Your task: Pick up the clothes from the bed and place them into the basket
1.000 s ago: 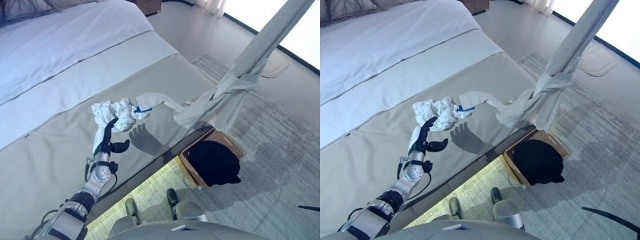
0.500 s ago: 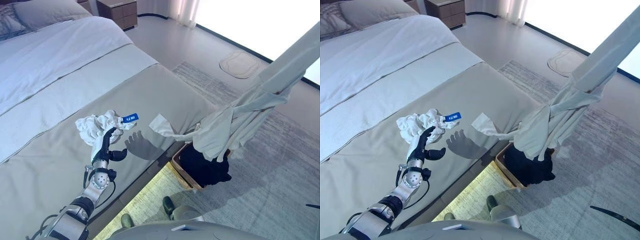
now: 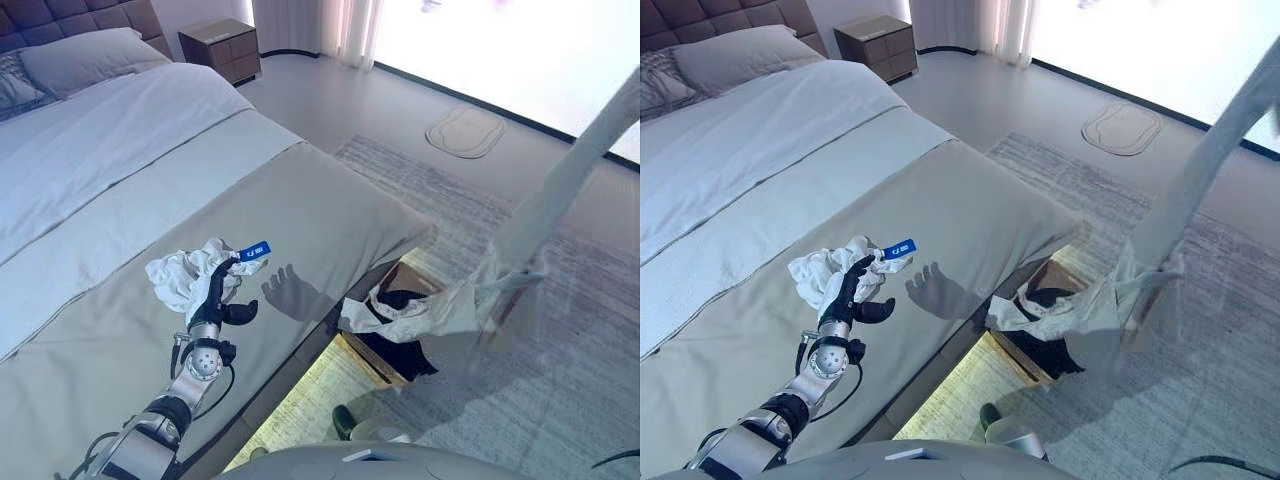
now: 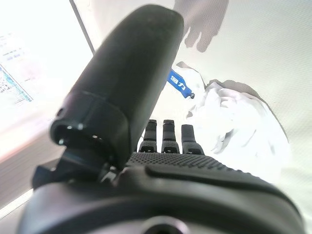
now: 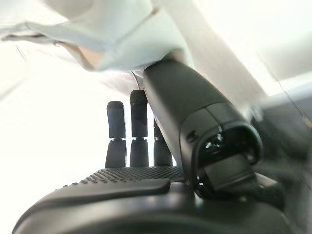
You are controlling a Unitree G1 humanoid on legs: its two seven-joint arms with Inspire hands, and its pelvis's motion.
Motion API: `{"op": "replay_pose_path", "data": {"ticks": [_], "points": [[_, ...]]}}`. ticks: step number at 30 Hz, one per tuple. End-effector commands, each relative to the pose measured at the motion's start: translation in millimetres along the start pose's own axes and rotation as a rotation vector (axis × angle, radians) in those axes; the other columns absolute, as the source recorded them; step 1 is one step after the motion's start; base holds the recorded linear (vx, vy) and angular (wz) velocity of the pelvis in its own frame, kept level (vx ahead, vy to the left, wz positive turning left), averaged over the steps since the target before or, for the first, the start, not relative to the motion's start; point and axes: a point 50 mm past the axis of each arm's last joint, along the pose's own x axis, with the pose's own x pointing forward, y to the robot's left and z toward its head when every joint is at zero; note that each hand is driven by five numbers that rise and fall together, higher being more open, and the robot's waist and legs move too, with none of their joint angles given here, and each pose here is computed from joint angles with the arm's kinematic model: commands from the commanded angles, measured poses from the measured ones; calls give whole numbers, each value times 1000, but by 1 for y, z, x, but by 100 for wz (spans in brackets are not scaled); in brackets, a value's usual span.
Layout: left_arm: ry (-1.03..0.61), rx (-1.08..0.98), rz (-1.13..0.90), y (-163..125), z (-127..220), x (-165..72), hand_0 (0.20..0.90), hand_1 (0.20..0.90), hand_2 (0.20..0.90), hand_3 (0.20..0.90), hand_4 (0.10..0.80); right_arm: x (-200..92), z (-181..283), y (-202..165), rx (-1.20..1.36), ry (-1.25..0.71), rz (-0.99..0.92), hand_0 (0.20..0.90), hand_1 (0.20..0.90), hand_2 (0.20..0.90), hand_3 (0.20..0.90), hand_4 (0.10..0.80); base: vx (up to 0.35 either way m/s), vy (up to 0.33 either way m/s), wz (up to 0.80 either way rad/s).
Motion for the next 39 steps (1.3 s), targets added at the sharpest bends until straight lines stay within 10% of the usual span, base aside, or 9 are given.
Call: {"op": "replay_pose_path", "data": {"ticks": [1, 29, 30, 31, 39], "points": [[-122, 22, 83, 32, 19, 17, 900, 900, 900, 900, 800, -3, 42, -24, 112, -227, -90, 300, 300, 300, 200, 100, -32, -3, 5], [-177, -12, 94, 23, 40, 23, 900, 900, 900, 900, 800, -45, -121, 137, 103, 316, 310, 300, 300, 300, 200, 100, -19, -2, 2], [-179, -11, 92, 22, 41, 23, 900, 900, 900, 900, 800, -45, -122, 140, 126, 307, 318, 533, 533, 533, 472, 372, -3, -21, 3], [-180, -11, 91, 21, 41, 23, 900, 900, 900, 900, 800, -45, -120, 145, 167, 302, 344, 900, 900, 900, 900, 800, 0, 0, 0], [-178, 2, 79, 23, 41, 25, 900, 900, 900, 900, 800, -45, -129, 138, -52, 314, 340, 900, 900, 900, 900, 800, 3, -16, 7]]}}
